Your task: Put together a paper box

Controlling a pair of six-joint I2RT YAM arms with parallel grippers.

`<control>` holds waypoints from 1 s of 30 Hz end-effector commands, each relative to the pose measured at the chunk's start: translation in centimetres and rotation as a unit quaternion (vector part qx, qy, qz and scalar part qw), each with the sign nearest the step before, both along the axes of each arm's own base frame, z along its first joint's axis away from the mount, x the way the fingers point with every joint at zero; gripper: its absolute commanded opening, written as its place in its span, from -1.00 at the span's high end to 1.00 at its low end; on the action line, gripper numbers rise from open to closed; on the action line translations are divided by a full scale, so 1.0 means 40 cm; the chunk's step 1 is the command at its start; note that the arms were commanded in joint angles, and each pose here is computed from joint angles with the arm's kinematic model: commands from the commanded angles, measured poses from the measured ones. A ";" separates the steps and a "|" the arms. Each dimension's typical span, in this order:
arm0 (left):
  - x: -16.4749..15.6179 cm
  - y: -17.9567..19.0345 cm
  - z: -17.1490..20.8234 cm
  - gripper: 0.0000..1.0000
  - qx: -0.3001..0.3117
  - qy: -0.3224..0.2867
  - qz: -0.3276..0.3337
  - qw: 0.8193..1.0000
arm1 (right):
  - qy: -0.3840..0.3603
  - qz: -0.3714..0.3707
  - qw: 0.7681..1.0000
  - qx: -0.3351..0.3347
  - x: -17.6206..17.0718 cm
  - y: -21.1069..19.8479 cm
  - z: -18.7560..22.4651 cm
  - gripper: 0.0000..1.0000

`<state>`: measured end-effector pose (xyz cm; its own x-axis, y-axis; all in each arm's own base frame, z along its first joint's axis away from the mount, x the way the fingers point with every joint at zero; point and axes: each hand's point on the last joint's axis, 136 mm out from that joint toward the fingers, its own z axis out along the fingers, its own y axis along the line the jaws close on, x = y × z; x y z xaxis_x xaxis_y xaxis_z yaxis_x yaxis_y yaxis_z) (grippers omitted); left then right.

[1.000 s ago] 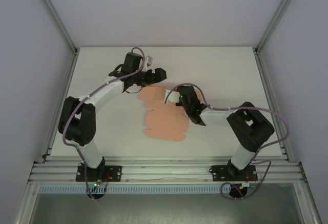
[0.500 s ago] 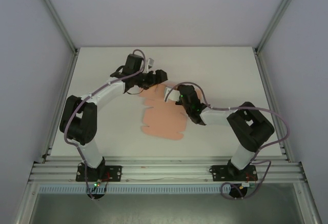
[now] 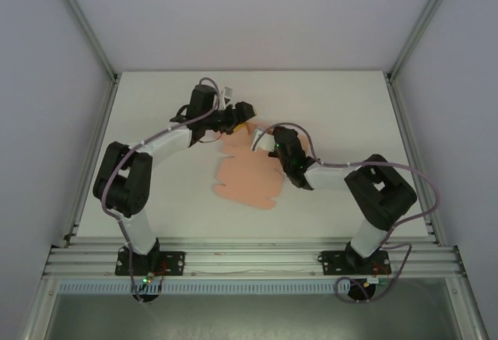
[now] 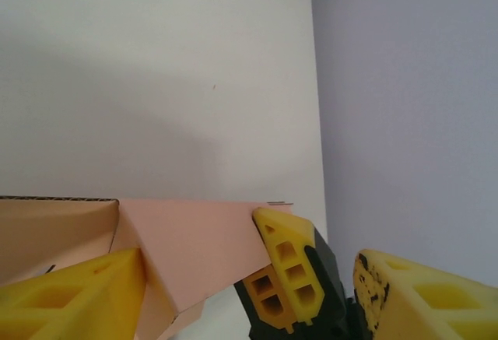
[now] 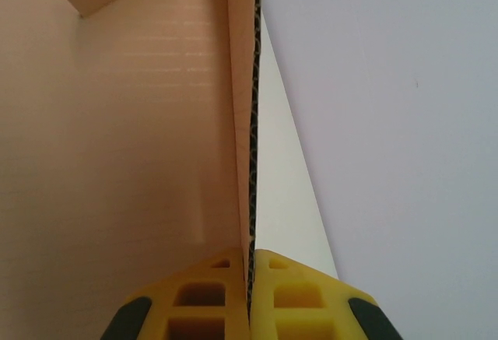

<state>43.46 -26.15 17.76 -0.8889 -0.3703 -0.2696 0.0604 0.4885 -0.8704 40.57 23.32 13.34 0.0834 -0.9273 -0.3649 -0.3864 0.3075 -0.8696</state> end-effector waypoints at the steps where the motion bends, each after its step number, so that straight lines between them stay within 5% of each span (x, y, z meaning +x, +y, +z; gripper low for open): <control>1: -0.076 -0.095 0.058 -0.28 -0.086 0.000 -0.075 0.993 | -0.032 0.050 0.995 0.083 -0.010 0.076 0.070 1.00; 5: -0.072 -0.121 0.125 -0.18 -0.191 -0.031 -0.088 0.977 | -0.025 0.067 0.992 0.103 -0.024 0.089 0.074 1.00; 9: -0.066 -0.135 0.104 -0.15 -0.176 -0.030 -0.094 0.979 | -0.030 0.065 0.991 0.111 -0.024 0.084 0.086 1.00; 17: -0.079 -0.023 0.028 -0.15 0.010 -0.041 -0.030 0.999 | -0.028 0.045 0.992 0.115 -0.021 0.052 0.095 1.00; 21: -0.110 0.097 0.024 -0.39 0.080 -0.054 0.024 0.995 | -0.026 0.022 0.993 0.113 -0.013 0.016 0.091 1.00; 27: -0.176 0.378 -0.020 -0.99 0.244 -0.051 0.179 0.952 | -0.007 0.010 0.994 0.110 -0.015 -0.021 0.085 1.00; 30: -0.191 0.467 -0.052 -1.00 0.275 -0.043 0.223 0.934 | -0.004 0.024 0.992 0.120 -0.020 -0.015 0.096 1.00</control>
